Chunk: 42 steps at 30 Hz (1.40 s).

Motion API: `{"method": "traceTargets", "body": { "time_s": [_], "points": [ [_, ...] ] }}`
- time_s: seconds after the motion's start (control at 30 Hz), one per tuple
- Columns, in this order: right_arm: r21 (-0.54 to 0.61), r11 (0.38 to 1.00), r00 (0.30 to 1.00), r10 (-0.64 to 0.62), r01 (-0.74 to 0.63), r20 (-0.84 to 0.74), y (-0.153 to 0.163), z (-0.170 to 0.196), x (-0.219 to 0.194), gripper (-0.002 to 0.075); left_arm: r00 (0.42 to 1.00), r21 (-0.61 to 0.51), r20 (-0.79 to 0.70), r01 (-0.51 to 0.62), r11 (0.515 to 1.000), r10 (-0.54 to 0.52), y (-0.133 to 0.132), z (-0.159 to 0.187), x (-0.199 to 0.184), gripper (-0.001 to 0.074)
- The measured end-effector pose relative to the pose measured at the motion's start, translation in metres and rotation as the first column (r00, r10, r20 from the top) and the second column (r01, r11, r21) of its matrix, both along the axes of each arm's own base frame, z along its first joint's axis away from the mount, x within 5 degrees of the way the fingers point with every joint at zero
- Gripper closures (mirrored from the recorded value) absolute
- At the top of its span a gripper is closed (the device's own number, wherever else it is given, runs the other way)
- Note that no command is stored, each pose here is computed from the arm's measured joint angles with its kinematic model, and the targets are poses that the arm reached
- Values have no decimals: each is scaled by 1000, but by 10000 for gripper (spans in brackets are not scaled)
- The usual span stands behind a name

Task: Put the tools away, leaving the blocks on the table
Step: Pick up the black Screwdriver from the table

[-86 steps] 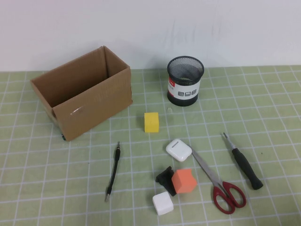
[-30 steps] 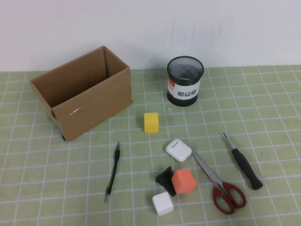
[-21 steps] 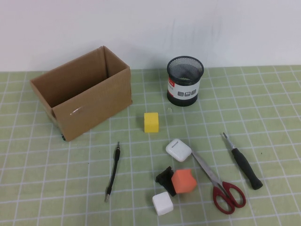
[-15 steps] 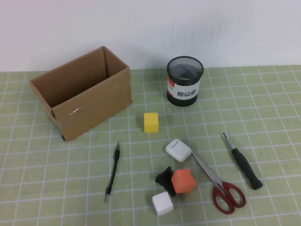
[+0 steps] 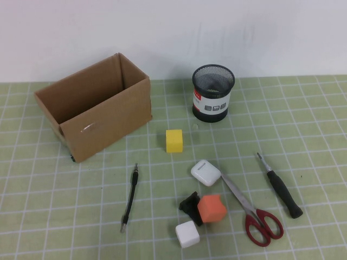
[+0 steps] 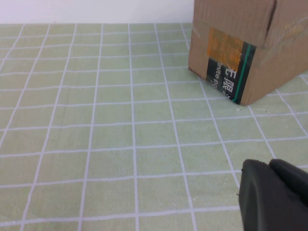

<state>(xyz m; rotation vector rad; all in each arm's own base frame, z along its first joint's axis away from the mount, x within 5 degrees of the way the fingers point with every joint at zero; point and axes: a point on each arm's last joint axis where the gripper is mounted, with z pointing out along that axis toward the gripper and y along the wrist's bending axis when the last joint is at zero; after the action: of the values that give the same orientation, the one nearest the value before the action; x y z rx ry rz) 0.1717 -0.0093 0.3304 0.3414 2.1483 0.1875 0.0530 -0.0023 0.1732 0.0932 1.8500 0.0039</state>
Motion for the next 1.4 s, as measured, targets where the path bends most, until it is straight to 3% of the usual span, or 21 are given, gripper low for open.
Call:
{"method": "traceTargets", "body": {
  "time_s": [0.17, 0.37, 0.53, 0.67, 0.9, 1.03, 1.23, 1.4],
  "points": [
    [72, 997, 1000, 12, -14, 27, 2, -7, 23, 733, 1000, 0, 0, 0, 1000, 0, 0, 0, 0, 739],
    [73, 966, 959, 256, -249, -121, 15, -38, 48, 733, 1000, 0, 0, 0, 1000, 0, 0, 0, 0, 739],
    [43, 868, 839, 490, -495, -238, 37, -52, 74, 733, 1000, 0, 0, 0, 1000, 0, 0, 0, 0, 739],
    [-52, 744, 701, 601, -666, -383, 64, -57, 95, 702, 1000, 0, 0, 0, 1000, 0, 0, 0, 0, 739],
    [-199, 587, 568, 553, -785, -610, 113, -76, 121, 497, 1000, 0, 0, 0, 1000, 0, 0, 0, 0, 739],
    [-229, 522, 521, 524, -822, -674, 130, -96, 129, 452, 1000, 0, 0, 0, 1000, 0, 0, 0, 0, 739],
    [-209, 528, 501, 502, -823, -705, 138, -129, 142, 442, 1000, 0, 0, 0, 1000, 0, 0, 0, 0, 739],
    [-193, 595, 537, 479, -780, -695, 142, -147, 151, 442, 1000, 0, 0, 0, 1000, 0, 0, 0, 0, 739]
  ]
}}
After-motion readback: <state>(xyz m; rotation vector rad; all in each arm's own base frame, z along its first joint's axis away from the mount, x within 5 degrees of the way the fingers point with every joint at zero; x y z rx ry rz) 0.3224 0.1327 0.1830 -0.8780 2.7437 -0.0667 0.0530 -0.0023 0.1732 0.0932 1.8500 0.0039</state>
